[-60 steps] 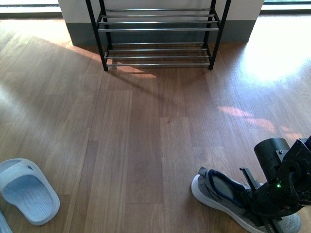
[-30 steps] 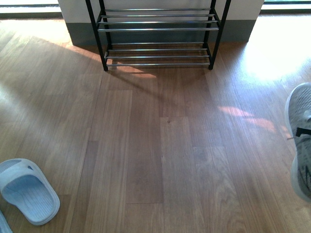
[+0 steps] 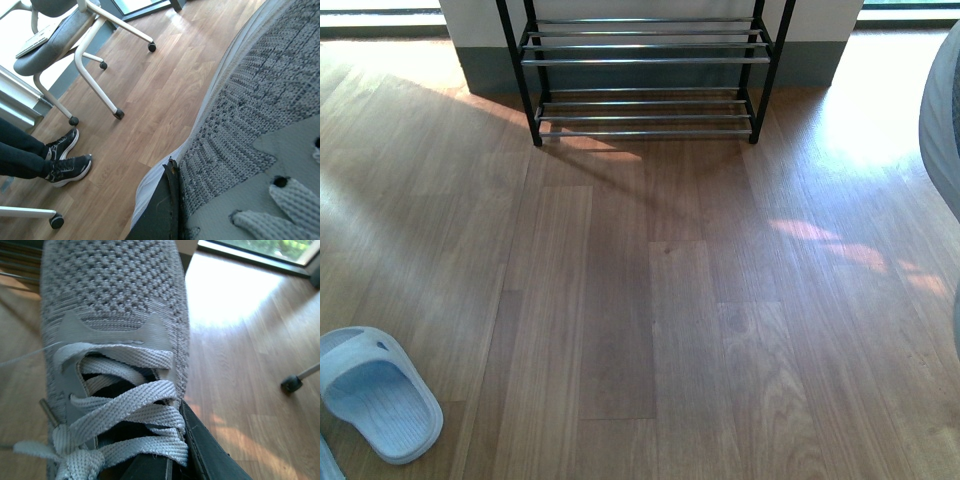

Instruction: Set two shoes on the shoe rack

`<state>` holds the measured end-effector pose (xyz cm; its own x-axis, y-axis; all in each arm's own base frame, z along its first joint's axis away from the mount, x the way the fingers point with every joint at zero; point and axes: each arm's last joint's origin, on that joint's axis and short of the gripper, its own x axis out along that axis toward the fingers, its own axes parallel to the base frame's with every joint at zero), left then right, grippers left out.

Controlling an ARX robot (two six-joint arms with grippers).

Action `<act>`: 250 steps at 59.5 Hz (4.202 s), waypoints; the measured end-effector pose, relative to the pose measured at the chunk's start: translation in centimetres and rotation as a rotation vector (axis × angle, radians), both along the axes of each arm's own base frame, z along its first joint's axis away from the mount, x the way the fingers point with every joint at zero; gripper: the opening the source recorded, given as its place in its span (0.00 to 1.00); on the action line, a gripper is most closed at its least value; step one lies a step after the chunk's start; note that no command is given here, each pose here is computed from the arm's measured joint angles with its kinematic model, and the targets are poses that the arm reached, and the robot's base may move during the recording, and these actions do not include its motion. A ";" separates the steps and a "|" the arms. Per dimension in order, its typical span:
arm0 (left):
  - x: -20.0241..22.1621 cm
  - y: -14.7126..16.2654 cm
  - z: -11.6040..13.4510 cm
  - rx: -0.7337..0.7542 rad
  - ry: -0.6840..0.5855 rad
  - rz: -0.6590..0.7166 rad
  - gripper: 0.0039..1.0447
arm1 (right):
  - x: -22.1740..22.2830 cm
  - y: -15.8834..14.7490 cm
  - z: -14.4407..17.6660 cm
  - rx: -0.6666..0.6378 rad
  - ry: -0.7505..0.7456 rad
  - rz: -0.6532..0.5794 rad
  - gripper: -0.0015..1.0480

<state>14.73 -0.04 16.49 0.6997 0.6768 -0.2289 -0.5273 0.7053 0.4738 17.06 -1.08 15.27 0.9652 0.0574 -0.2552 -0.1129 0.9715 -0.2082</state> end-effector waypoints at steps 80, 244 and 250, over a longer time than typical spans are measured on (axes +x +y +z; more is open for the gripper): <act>0.0 0.0 0.0 0.000 -0.001 0.000 0.01 | -2.4 0.1 2.3 0.001 -0.167 0.032 0.01; 0.0 0.0 -0.1 0.001 0.002 0.000 0.01 | 17.4 11.2 5.6 0.201 0.070 0.204 0.01; 0.0 0.0 -0.1 0.001 0.002 0.000 0.01 | 19.6 12.8 4.8 0.208 0.116 0.177 0.01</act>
